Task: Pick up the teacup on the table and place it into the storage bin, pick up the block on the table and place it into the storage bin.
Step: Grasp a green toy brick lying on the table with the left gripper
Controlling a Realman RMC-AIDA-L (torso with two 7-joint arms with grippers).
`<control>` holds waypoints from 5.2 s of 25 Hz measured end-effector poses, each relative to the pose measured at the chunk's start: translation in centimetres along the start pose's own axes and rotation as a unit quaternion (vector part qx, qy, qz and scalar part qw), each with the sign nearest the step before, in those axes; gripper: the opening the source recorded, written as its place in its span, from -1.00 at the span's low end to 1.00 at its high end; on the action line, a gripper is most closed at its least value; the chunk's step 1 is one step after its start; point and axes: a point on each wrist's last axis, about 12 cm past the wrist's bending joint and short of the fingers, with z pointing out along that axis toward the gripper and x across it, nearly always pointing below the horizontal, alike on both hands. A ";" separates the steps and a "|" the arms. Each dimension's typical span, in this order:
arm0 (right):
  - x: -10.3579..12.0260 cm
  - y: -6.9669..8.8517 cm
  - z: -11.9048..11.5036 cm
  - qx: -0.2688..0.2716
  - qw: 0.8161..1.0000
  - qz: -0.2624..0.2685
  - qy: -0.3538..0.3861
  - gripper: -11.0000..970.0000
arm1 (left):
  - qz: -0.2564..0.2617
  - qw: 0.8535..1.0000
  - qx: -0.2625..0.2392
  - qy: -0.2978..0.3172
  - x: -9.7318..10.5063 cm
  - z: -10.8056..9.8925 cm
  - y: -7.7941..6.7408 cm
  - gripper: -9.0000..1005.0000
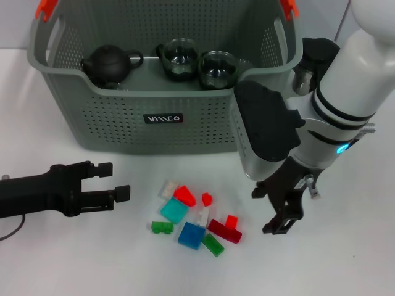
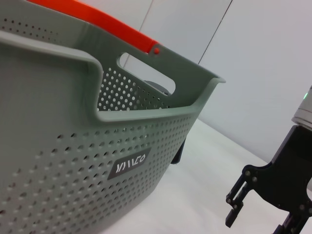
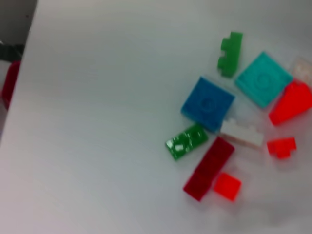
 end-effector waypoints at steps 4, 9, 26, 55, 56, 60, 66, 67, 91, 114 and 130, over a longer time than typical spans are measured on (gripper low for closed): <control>-0.6 0.2 -0.7 -0.022 0.998 0.023 -0.053 0.46 | 0.006 1.000 0.002 0.019 0.0 -0.1 0.1 0.73; -0.1 0.3 -1.9 -0.055 0.988 0.075 -0.121 0.46 | 0.021 0.998 0.010 0.052 -0.7 0.0 0.4 0.73; 3.3 1.7 -4.0 -0.180 0.919 0.213 -0.280 0.46 | 0.131 0.976 0.032 0.173 -2.6 2.9 1.1 0.73; 3.3 1.2 -4.7 -0.173 0.904 0.231 -0.316 0.46 | 0.172 0.966 0.030 0.188 0.1 6.1 0.5 0.56; 3.3 1.2 -4.7 -0.173 0.904 0.231 -0.316 0.46 | 0.174 0.966 0.031 0.188 0.0 6.2 0.5 0.56; 3.3 1.2 -4.8 -0.171 0.904 0.231 -0.316 0.46 | 0.183 0.965 0.037 0.184 0.1 6.7 0.3 0.55; 3.4 1.2 -4.8 -0.170 0.904 0.231 -0.317 0.46 | 0.191 0.964 0.039 0.179 0.2 7.1 0.1 0.54; 3.4 1.2 -4.8 -0.170 0.904 0.231 -0.318 0.46 | 0.191 0.965 0.039 0.178 0.3 7.1 0.0 0.54; 3.5 1.1 -4.9 -0.167 0.903 0.232 -0.322 0.46 | 0.187 0.968 0.031 0.164 1.5 7.7 0.0 0.25; 3.6 1.1 -4.9 -0.166 0.900 0.235 -0.327 0.46 | 0.192 0.968 0.027 0.156 2.0 8.1 0.0 0.01; 3.6 1.1 -5.0 -0.165 0.899 0.235 -0.330 0.46 | 0.192 0.968 0.017 0.158 2.1 8.1 0.2 -0.43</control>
